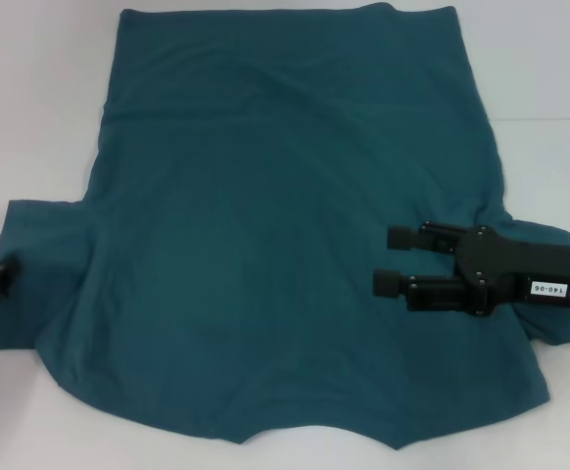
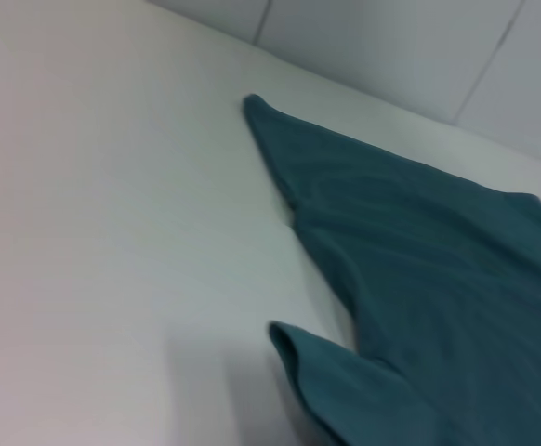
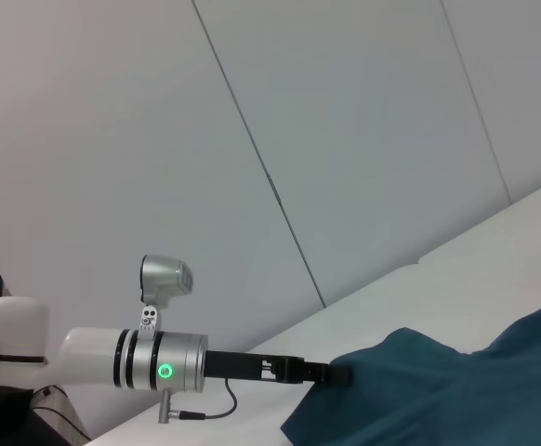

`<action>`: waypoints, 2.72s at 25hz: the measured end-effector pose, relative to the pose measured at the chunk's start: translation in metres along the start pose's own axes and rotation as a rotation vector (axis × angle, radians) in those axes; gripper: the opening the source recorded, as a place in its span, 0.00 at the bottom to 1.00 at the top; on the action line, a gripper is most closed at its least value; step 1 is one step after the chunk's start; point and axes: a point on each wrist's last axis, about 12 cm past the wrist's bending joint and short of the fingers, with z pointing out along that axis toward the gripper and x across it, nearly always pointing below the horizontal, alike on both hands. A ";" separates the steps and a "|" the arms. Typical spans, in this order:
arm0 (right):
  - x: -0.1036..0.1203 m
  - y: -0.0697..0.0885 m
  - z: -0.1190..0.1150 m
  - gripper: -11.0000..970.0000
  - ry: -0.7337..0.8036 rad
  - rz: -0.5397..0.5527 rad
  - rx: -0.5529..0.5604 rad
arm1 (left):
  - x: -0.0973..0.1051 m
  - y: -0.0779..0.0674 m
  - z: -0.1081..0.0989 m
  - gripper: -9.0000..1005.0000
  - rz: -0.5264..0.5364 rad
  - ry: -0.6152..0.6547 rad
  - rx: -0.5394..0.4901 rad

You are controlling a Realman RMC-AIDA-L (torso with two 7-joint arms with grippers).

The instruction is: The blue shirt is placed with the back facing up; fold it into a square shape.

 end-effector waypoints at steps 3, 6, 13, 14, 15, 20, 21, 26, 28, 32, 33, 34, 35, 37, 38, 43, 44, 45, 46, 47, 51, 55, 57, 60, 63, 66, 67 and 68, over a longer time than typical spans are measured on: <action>0.002 0.000 0.001 0.95 -0.006 0.000 -0.002 | -0.003 0.007 -0.004 0.03 0.007 -0.007 -0.033; 0.004 0.001 0.002 0.95 -0.009 0.002 -0.006 | -0.007 0.012 -0.008 0.03 0.018 -0.003 -0.054; 0.005 0.001 0.003 0.95 -0.010 0.008 -0.008 | -0.012 0.011 -0.006 0.03 0.042 0.012 -0.048; 0.005 0.001 0.003 0.95 -0.010 0.009 -0.008 | -0.013 0.010 -0.005 0.03 0.043 0.013 -0.044; 0.005 0.001 0.003 0.95 -0.010 0.009 -0.008 | -0.013 0.009 -0.004 0.03 0.043 0.013 -0.038; 0.006 0.001 0.003 0.95 -0.010 0.009 -0.007 | -0.015 0.000 -0.002 0.03 0.018 0.015 0.027; 0.006 0.001 0.003 0.95 -0.010 0.009 -0.007 | -0.015 -0.001 -0.001 0.03 0.013 0.015 0.040; 0.006 0.001 0.003 0.95 -0.006 0.009 -0.010 | -0.025 -0.016 -0.003 0.04 -0.012 0.013 0.177; 0.006 0.001 0.003 0.95 -0.005 0.008 -0.010 | -0.029 -0.022 -0.002 0.04 -0.019 0.010 0.226; 0.007 0.001 0.003 0.95 -0.005 0.002 -0.009 | -0.032 -0.035 0.005 0.04 -0.040 0.020 0.303; 0.007 0.001 0.003 0.95 -0.005 0.000 -0.008 | -0.031 -0.037 0.007 0.04 -0.047 0.023 0.313; 0.007 0.001 0.002 0.95 -0.005 -0.002 -0.008 | -0.030 -0.042 0.011 0.04 -0.060 0.028 0.328; 0.007 0.001 0.002 0.95 -0.004 -0.004 -0.007 | -0.029 -0.045 0.014 0.04 -0.072 0.033 0.343; 0.008 0.001 0.002 0.95 -0.004 -0.005 -0.006 | -0.026 -0.053 0.020 0.04 -0.094 0.043 0.374; 0.008 0.001 0.002 0.95 -0.004 -0.005 -0.006 | -0.025 -0.057 0.023 0.04 -0.105 0.044 0.387; 0.007 0.001 0.001 0.95 -0.005 -0.014 -0.004 | -0.018 -0.072 0.032 0.14 -0.184 0.011 0.436; 0.007 0.001 0.001 0.95 -0.006 -0.014 -0.004 | -0.017 -0.074 0.033 0.17 -0.197 0.002 0.444; 0.007 0.001 0.001 0.95 -0.006 -0.015 -0.003 | -0.016 -0.076 0.033 0.20 -0.206 -0.004 0.452; 0.007 0.001 0.001 0.95 -0.006 -0.015 -0.002 | -0.016 -0.077 0.034 0.24 -0.211 -0.006 0.459; 0.007 0.000 0.000 0.95 -0.008 -0.015 -0.001 | -0.016 -0.077 0.034 0.29 -0.211 -0.006 0.459; 0.006 0.000 -0.002 0.95 -0.016 -0.015 0.007 | -0.016 -0.079 0.031 0.47 -0.207 -0.023 0.483; 0.006 -0.002 -0.006 0.95 -0.034 -0.004 0.024 | -0.019 -0.082 0.028 0.66 -0.169 -0.055 0.520; 0.006 -0.004 -0.009 0.95 -0.047 0.016 0.045 | -0.020 -0.086 0.026 0.76 -0.124 -0.086 0.556; 0.007 -0.009 -0.018 0.95 -0.063 0.067 0.098 | -0.019 -0.093 0.023 0.81 -0.041 -0.125 0.603; 0.007 -0.015 -0.028 0.95 -0.060 0.133 0.152 | -0.015 -0.100 0.024 0.81 0.031 -0.142 0.644; 0.006 -0.019 -0.037 0.95 -0.055 0.183 0.180 | -0.010 -0.110 0.026 0.81 0.132 -0.153 0.692; 0.005 -0.020 -0.040 0.95 -0.053 0.200 0.190 | -0.007 -0.115 0.027 0.81 0.191 -0.145 0.720; 0.005 -0.022 -0.043 0.95 -0.048 0.218 0.203 | -0.005 -0.118 0.028 0.81 0.225 -0.139 0.738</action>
